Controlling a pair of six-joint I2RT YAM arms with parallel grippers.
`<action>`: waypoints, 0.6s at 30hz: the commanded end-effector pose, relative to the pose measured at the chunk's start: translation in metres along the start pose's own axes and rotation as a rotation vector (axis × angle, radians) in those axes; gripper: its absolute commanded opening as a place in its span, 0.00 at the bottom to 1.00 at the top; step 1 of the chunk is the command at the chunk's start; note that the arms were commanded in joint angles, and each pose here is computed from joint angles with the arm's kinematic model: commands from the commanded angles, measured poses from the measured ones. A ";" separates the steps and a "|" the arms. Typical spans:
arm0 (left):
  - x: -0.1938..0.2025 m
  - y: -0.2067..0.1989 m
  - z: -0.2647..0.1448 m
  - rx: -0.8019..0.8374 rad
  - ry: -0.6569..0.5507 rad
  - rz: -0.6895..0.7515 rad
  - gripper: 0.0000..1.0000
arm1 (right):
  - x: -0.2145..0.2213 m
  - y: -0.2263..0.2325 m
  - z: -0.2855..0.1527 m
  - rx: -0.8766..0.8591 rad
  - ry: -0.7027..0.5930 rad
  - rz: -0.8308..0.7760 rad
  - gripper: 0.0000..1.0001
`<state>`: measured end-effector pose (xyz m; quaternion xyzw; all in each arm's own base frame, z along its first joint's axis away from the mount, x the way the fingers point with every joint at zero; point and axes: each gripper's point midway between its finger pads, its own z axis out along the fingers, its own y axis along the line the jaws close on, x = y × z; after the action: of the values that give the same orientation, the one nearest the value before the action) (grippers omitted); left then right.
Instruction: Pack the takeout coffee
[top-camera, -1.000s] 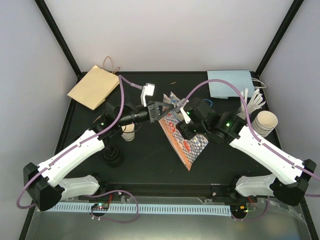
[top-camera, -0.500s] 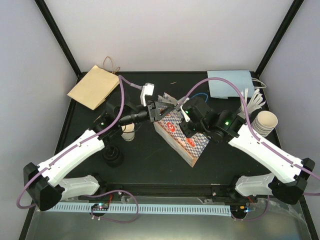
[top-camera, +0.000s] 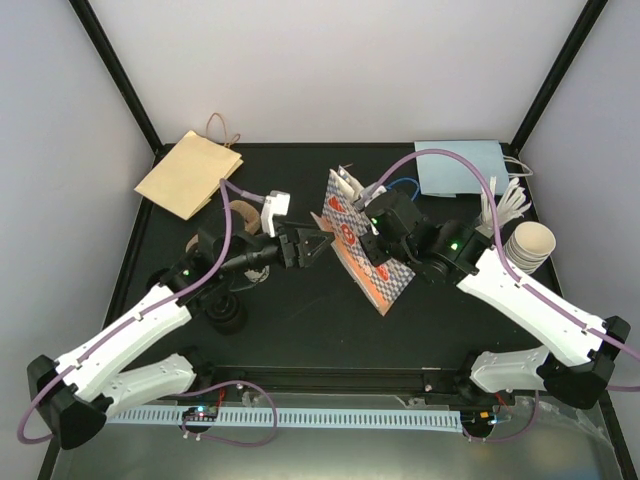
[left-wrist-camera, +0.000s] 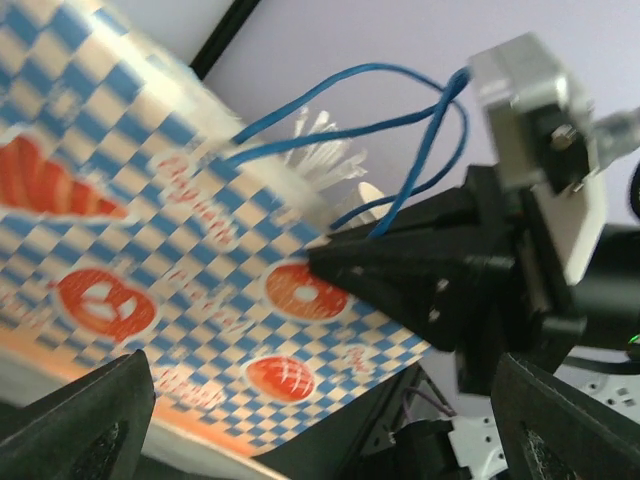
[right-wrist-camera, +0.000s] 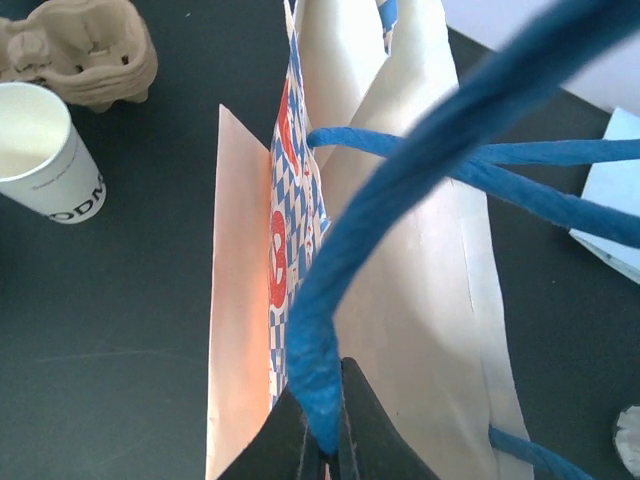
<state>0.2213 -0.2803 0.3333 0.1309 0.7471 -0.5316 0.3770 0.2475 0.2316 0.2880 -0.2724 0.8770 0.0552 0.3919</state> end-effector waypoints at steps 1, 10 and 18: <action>0.008 0.023 -0.012 -0.106 -0.028 0.029 0.95 | -0.026 -0.017 -0.014 0.070 -0.117 0.062 0.01; 0.038 0.055 -0.009 -0.187 0.039 -0.022 0.95 | -0.030 -0.024 -0.020 0.092 -0.164 0.073 0.01; 0.049 0.069 0.008 -0.213 0.103 -0.037 0.95 | -0.028 -0.026 -0.023 0.095 -0.172 0.076 0.01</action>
<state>0.2278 -0.2638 0.2527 0.0948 0.8154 -0.4555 0.3446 0.2587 0.2200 0.3138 -0.2331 0.8613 0.0474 0.4490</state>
